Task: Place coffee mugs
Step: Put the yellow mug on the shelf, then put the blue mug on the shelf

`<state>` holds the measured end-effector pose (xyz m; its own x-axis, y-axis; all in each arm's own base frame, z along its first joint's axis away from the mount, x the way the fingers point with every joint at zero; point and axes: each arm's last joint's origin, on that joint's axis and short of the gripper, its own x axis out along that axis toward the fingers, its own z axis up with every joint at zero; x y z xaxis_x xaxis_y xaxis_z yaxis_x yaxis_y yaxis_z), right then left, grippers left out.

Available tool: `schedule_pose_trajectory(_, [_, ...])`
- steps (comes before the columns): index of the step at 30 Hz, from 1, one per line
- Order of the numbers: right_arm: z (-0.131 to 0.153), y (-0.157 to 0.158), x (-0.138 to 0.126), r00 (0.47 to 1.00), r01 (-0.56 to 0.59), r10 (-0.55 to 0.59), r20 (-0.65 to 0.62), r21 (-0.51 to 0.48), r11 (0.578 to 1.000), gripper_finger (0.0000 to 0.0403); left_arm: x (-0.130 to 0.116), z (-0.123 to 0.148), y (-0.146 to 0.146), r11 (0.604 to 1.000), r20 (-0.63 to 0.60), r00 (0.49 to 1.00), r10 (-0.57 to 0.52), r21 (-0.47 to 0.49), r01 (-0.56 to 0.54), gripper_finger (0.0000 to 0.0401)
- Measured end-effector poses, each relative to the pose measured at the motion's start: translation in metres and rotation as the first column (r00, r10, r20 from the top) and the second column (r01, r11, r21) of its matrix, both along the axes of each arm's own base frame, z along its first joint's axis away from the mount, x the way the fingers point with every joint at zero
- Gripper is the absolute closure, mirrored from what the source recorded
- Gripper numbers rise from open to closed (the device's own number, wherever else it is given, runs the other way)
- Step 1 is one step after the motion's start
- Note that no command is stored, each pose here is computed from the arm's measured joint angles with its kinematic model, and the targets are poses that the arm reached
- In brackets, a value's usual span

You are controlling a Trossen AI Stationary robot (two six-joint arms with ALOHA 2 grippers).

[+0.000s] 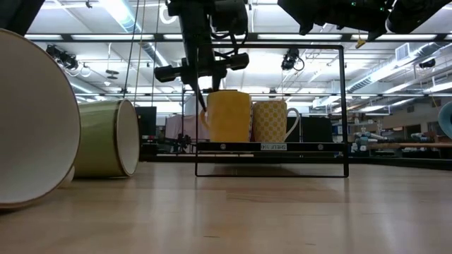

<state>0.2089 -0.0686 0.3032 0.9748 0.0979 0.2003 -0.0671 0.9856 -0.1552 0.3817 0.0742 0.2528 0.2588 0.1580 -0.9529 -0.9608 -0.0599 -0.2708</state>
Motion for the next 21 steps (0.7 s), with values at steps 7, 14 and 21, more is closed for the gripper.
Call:
schedule_pose_trajectory(7, [-0.002, 0.000, 0.000, 1.000, 0.000, 0.000, -0.019, 0.008, 1.000, 0.0242, 0.000, 0.000, 0.000, 0.999, -0.008, 0.999, -0.037, 0.009, 0.038, 0.0272])
schedule_pose_trajectory(14, [-0.002, 0.000, 0.000, 1.000, 0.000, 0.000, -0.019, 0.008, 1.000, 0.0242, -0.004, 0.008, -0.003, 0.995, 0.011, 0.995, -0.098, -0.011, 0.098, 0.0271])
schedule_pose_trajectory(21, [-0.003, 0.000, 0.001, 0.999, 0.000, 0.000, -0.035, 0.014, 1.000, 0.0242, -0.017, 0.037, -0.007, 0.984, 0.058, 0.984, -0.170, 0.069, 0.166, 0.0271])
